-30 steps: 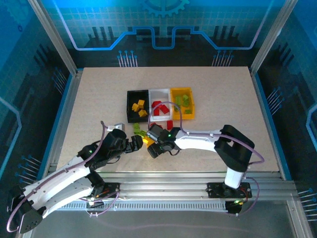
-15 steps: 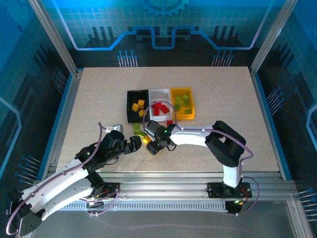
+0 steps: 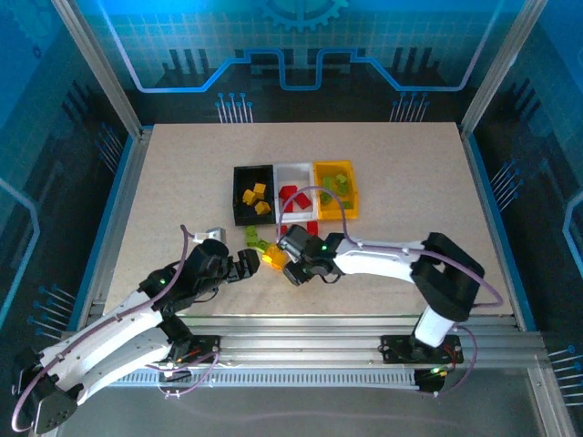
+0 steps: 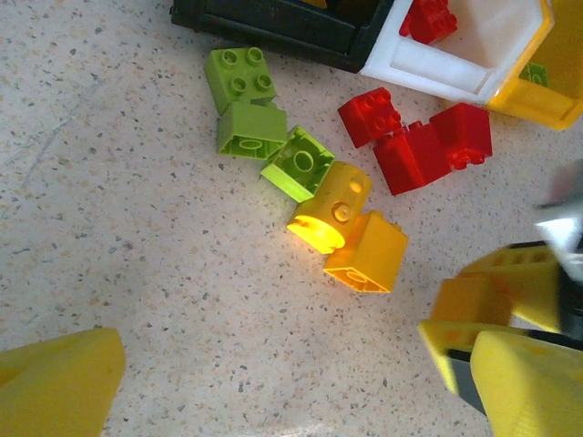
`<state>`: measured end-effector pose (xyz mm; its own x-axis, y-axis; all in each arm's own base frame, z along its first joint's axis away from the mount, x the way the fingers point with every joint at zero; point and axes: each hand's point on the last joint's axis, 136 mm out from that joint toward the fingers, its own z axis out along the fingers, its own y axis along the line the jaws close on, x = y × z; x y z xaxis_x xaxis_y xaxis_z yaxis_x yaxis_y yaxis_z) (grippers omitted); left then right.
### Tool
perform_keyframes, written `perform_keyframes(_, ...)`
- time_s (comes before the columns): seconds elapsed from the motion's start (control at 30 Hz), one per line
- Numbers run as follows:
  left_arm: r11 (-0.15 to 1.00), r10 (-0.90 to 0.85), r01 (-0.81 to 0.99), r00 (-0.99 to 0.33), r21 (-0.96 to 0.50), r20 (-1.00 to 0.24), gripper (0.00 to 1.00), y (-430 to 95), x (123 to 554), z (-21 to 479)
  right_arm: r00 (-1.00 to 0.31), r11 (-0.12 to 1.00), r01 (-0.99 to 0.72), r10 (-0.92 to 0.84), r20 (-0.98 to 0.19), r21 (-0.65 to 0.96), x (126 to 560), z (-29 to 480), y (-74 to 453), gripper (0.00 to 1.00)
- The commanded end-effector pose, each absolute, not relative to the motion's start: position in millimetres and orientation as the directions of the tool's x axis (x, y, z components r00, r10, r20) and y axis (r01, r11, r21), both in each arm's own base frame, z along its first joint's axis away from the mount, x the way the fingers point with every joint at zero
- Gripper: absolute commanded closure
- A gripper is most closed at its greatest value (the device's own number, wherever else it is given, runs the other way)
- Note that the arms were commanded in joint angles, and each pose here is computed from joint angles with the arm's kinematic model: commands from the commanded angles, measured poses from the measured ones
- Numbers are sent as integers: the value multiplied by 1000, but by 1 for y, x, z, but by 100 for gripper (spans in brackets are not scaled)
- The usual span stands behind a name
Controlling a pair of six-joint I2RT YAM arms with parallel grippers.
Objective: Sort the legos into containers by color
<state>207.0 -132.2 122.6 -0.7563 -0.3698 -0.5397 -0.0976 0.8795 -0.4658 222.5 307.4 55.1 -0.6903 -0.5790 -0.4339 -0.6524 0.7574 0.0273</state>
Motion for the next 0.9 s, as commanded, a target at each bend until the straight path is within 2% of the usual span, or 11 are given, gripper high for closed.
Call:
perform_keyframes(0.0, 892, -374, -127, -746, -434, -551, 1, -123, 208, 117, -688, 786, -613, -477, -547, 85, 235, 105, 319, 63)
perform_keyframes(0.13, 890, -392, -153, -740, -430, -547, 1, -119, 208, 116, -676, 808, -575, -377, -633, 133, 272, 153, 344, 63)
perform_keyframes(0.27, 889, -399, -167, -742, -427, -539, 1, -117, 206, 117, -676, 834, -537, -337, -656, 125, 320, 168, 373, 63)
perform_keyframes(0.43, 890, -398, -173, -748, -423, -532, 1, -115, 204, 120, -722, 886, -449, -284, -631, 114, 383, 153, 396, 63)
perform_keyframes(0.67, 890, -396, -169, -749, -424, -532, 1, -115, 204, 123, -751, 914, -385, -228, -620, 130, 431, 133, 416, 61)
perform_keyframes(0.77, 891, -395, -173, -750, -419, -531, 1, -114, 205, 122, -741, 904, -403, -231, -631, 143, 439, 129, 426, 52)
perform_keyframes(0.87, 893, -391, -167, -749, -419, -535, 1, -115, 205, 124, -718, 888, -426, -214, -662, 174, 442, 144, 435, 32)
